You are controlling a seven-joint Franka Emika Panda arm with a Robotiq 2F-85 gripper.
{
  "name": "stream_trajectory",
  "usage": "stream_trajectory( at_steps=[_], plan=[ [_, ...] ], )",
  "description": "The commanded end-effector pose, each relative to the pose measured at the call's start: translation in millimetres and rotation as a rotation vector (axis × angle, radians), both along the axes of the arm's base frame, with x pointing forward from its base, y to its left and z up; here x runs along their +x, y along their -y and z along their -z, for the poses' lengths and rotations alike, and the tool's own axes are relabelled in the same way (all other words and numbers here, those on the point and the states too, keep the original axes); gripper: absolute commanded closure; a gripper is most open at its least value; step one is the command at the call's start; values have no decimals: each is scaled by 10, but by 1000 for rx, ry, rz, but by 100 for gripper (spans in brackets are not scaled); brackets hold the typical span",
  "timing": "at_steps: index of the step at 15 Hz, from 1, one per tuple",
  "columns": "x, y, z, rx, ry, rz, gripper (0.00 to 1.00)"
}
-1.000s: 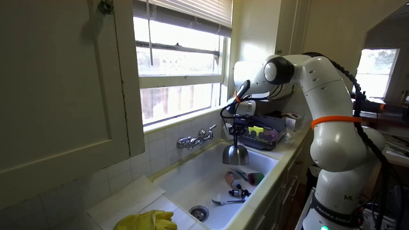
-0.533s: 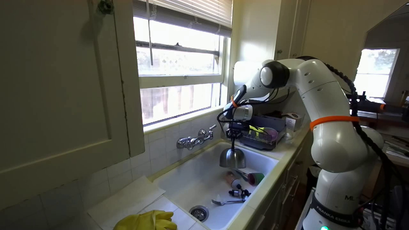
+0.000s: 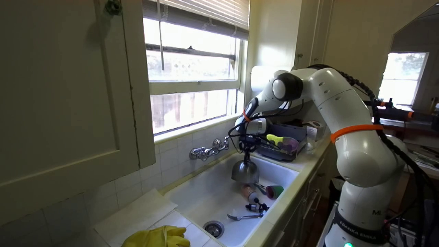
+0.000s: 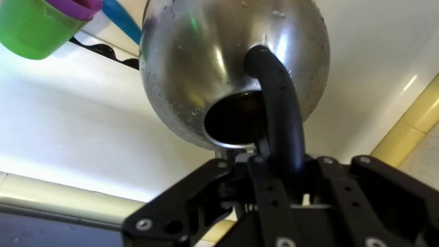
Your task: Put the silver kettle in the sink.
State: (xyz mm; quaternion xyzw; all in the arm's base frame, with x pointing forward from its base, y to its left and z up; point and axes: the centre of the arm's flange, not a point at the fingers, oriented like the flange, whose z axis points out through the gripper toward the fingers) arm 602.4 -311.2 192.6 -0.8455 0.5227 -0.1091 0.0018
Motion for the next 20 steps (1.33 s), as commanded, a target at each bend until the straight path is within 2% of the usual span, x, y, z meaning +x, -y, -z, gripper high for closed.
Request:
stream_trajectory(
  at_steps=[1,12,18,20],
  plan=[
    [204,43,-29,-29,21,147,98],
    [412,95,69,-63,142,363,98],
    [437,59,177,-87,172,398,98],
    [425,13,165,-79,156,386,98]
  ],
)
